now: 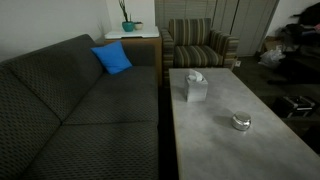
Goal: Uncover the silver bottle and put the lid on the table
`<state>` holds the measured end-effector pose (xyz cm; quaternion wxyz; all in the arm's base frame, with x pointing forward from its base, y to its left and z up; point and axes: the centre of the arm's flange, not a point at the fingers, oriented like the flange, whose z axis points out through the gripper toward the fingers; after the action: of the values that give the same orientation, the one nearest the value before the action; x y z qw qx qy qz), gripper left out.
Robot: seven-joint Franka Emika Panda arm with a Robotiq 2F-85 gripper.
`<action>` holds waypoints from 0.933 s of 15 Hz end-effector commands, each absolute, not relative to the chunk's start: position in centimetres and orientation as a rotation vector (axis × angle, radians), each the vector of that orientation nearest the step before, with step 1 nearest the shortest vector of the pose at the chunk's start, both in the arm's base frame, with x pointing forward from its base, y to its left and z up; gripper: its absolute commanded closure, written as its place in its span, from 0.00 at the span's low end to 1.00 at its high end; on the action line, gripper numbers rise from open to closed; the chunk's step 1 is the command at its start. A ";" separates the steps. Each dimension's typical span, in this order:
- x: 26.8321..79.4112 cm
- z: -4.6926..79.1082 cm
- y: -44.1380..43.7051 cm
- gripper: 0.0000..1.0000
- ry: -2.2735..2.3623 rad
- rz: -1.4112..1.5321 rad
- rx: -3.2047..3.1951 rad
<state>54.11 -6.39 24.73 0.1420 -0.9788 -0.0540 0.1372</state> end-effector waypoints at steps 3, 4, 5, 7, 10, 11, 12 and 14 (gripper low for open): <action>54.3 24.7 -6.1 0.00 -0.188 0.382 -2.865; 55.0 24.0 -6.5 0.00 -0.228 0.389 -2.877; 55.6 23.5 -6.8 0.00 -0.239 0.388 -2.869; 56.9 21.9 -6.3 0.00 -0.245 0.405 -2.877; 59.4 18.1 -2.1 0.00 -0.309 0.447 -2.850; 56.5 21.0 -4.0 0.00 -0.285 0.432 -2.858; 57.1 19.8 -2.8 0.00 -0.300 0.444 -2.850; 57.9 18.1 -1.4 0.00 -0.316 0.459 -2.843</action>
<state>57.87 -1.42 18.04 0.1218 -0.9740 -0.1084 0.1573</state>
